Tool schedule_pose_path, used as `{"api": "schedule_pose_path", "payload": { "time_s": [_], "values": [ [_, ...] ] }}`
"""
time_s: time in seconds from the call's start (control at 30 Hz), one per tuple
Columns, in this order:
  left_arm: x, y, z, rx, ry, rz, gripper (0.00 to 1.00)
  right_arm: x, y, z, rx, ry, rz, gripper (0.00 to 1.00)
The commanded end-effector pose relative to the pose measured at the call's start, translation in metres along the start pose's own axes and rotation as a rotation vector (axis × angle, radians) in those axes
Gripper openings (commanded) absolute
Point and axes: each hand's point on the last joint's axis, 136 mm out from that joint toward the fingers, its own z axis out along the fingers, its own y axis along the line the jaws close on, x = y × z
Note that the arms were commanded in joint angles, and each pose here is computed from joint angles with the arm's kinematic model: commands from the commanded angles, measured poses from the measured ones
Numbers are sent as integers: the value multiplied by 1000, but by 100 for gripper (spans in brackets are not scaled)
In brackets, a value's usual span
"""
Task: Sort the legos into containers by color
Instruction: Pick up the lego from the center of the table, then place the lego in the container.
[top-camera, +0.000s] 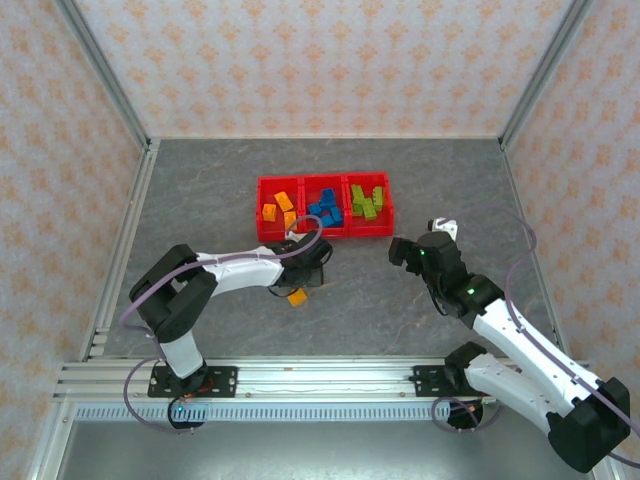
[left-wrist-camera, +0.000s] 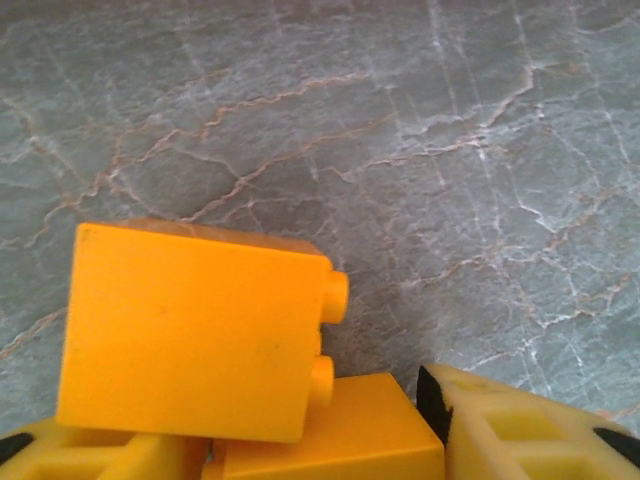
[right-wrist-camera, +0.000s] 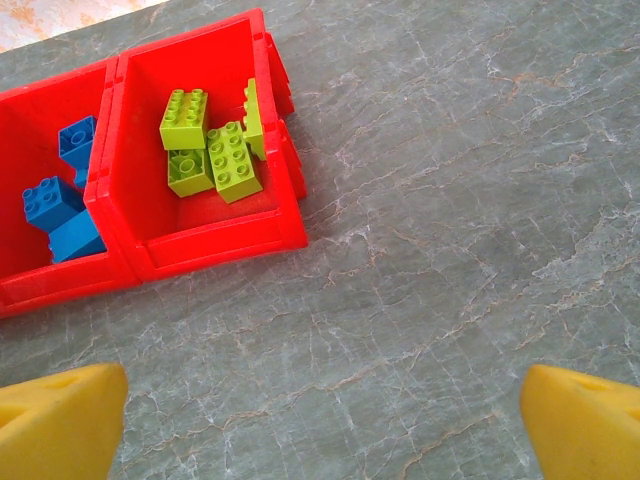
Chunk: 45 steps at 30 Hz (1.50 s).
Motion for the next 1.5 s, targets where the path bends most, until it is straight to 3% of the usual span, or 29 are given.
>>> {"api": "schedule_pose_path", "payload": {
  "time_s": [0.0, 0.2, 0.33, 0.57, 0.7, 0.97, 1.47],
  "values": [
    [-5, -1, -6, -3, -25, -9, 50, 0, -5, 0, 33, -10, 1, 100],
    [-11, 2, -23, 35, -78, -33, 42, -3, -6, -3, 30, -21, 9, 100],
    [-26, -4, -54, 98, -146, -51, 40, -5, -7, -6, 26, -36, 17, 100],
    [-81, -9, -134, 116, -346, -32, 40, -6, -8, -6, 32, -40, 18, 100],
    [-124, 3, -152, 44, -417, -20, 41, -6, -8, -6, 33, -40, 18, 100],
    [-192, 42, -114, -70, -415, -51, 40, -6, -6, -6, 25, -38, 17, 100],
    [-243, 60, -33, -102, -365, -86, 39, -4, -4, -5, 12, -30, 12, 100]
  ]
}}
